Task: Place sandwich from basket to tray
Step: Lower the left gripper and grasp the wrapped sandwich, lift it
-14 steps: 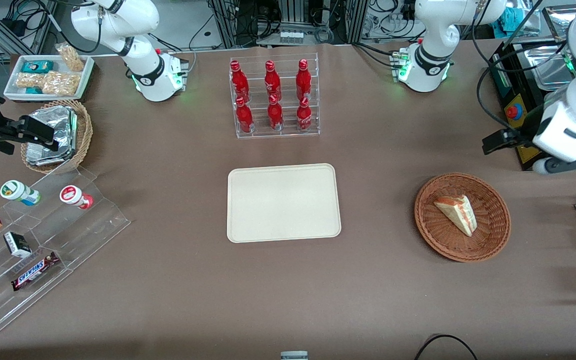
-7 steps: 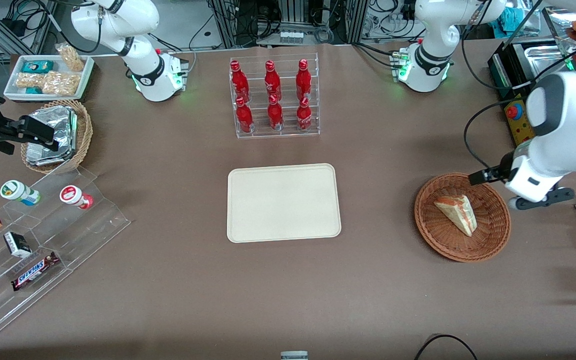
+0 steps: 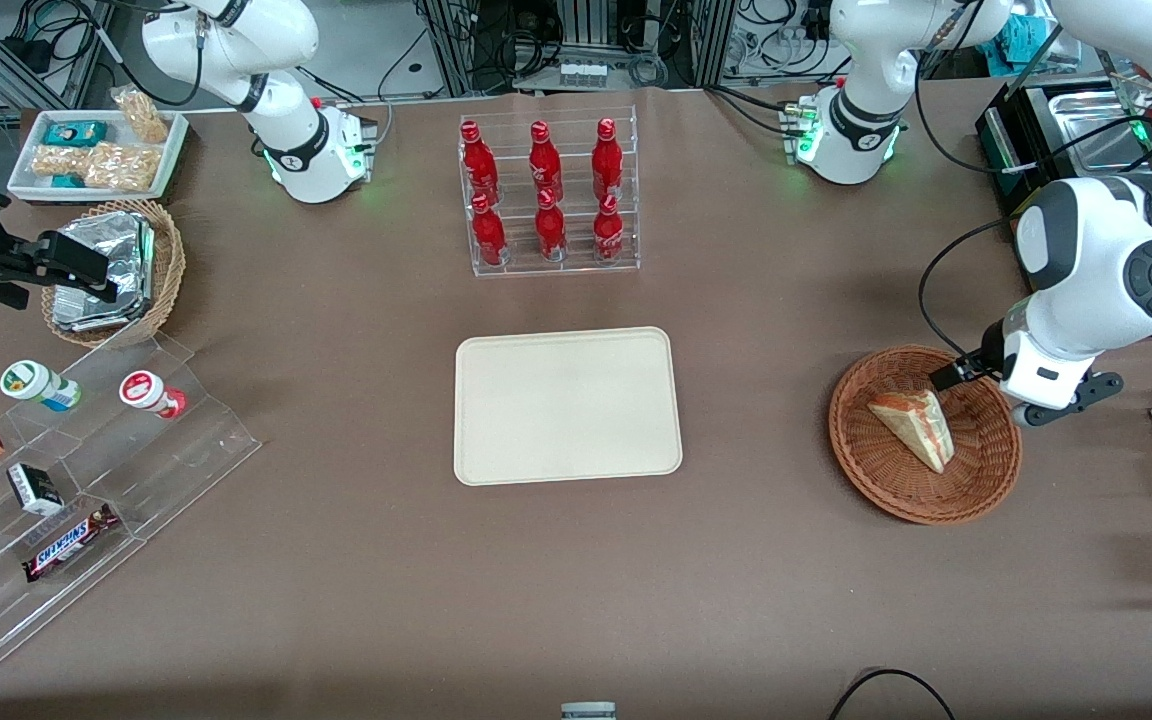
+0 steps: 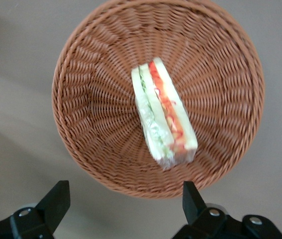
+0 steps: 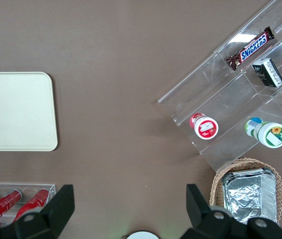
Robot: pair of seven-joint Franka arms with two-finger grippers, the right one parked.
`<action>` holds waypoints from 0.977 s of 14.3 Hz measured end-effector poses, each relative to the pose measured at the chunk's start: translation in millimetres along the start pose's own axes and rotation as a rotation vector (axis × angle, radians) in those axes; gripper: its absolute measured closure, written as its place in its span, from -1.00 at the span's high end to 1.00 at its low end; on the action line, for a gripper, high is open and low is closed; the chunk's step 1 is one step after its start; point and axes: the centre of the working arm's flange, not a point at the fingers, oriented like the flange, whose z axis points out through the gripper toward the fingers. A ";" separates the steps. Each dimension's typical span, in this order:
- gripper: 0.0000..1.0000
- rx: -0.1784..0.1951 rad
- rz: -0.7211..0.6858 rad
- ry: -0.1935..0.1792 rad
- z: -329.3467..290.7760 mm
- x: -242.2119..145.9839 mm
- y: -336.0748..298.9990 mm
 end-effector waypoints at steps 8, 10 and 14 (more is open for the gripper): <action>1.00 -0.103 -0.371 0.017 60.2 17.2 23.2; 1.00 -0.088 -0.374 0.001 85.2 18.2 26.2; 0.42 -0.061 -0.372 -0.028 111.2 16.7 28.1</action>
